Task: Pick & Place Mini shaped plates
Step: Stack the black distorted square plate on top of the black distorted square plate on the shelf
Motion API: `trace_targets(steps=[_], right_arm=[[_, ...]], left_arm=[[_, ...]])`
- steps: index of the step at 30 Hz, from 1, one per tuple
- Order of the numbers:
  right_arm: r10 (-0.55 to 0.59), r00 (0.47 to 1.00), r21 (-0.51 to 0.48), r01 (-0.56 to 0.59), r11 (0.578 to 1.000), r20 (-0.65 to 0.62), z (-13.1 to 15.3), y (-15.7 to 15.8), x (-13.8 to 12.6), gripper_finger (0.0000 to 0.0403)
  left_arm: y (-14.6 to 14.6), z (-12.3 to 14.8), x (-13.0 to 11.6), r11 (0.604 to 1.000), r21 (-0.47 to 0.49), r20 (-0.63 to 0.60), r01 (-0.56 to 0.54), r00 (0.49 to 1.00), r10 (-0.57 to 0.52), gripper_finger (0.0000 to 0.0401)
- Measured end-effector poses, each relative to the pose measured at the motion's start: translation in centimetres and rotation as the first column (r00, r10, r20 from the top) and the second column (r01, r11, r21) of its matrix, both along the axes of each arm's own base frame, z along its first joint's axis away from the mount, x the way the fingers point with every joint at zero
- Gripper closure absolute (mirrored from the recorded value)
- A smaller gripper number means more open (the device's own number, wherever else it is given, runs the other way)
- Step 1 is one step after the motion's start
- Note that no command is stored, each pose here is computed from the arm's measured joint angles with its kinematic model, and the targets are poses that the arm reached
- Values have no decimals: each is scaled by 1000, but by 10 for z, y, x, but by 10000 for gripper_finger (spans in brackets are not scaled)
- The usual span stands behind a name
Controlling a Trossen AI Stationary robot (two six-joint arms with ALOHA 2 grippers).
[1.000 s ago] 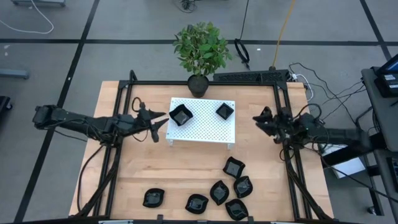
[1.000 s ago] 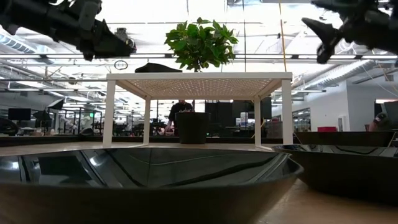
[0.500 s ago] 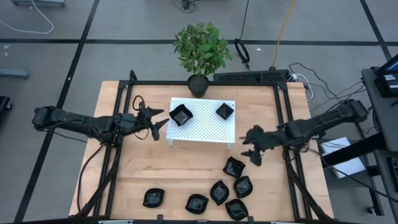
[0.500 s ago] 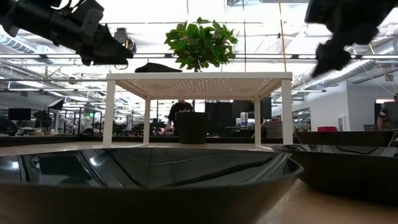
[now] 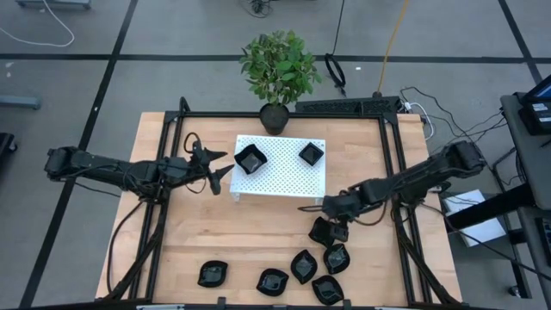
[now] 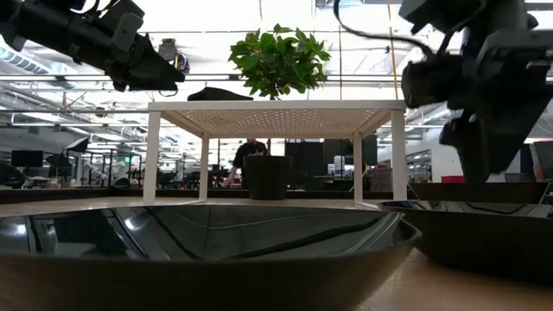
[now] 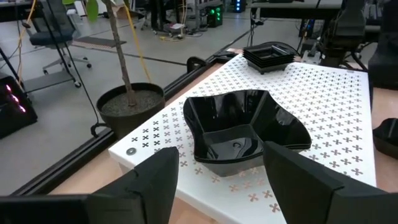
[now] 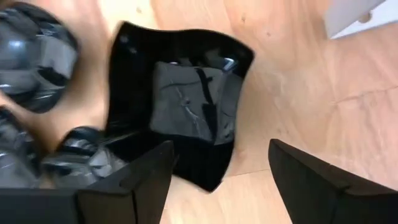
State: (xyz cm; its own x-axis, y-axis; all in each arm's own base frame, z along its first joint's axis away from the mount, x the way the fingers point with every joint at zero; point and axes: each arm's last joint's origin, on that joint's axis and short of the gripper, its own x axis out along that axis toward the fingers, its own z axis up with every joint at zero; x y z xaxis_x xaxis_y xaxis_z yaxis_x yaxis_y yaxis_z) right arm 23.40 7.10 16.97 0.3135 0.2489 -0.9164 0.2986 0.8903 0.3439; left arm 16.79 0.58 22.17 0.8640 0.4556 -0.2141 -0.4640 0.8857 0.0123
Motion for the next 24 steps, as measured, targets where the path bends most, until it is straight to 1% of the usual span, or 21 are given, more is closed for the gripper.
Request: trace_targets(steps=[4, 10, 13, 15, 24], right_arm=[[-22, 999, -11, 22, 1000, -39, -10, -5, 5, 168], [-41, 998, -10, 41, 999, -50, -13, -8, 7, 203], [-62, 997, -3, 62, 998, -55, -13, -8, 7, 229], [-55, 997, -4, 54, 999, -55, -13, -6, 6, 251], [19, 999, -21, -20, 1000, -38, -13, -2, 5, 350]], left_arm=[[0, 0, 0, 1000, 0, 0, 1, 1000, -1, 162], [0, 0, 0, 1000, -1, -1, 1, 1000, -1, 162], [0, 0, 0, 1000, -1, -2, 1, 1000, -1, 162], [0, 0, 0, 1000, -1, -3, 1, 1000, -1, 162], [0, -1, 0, 1000, 0, -7, 1, 1000, -1, 162]])
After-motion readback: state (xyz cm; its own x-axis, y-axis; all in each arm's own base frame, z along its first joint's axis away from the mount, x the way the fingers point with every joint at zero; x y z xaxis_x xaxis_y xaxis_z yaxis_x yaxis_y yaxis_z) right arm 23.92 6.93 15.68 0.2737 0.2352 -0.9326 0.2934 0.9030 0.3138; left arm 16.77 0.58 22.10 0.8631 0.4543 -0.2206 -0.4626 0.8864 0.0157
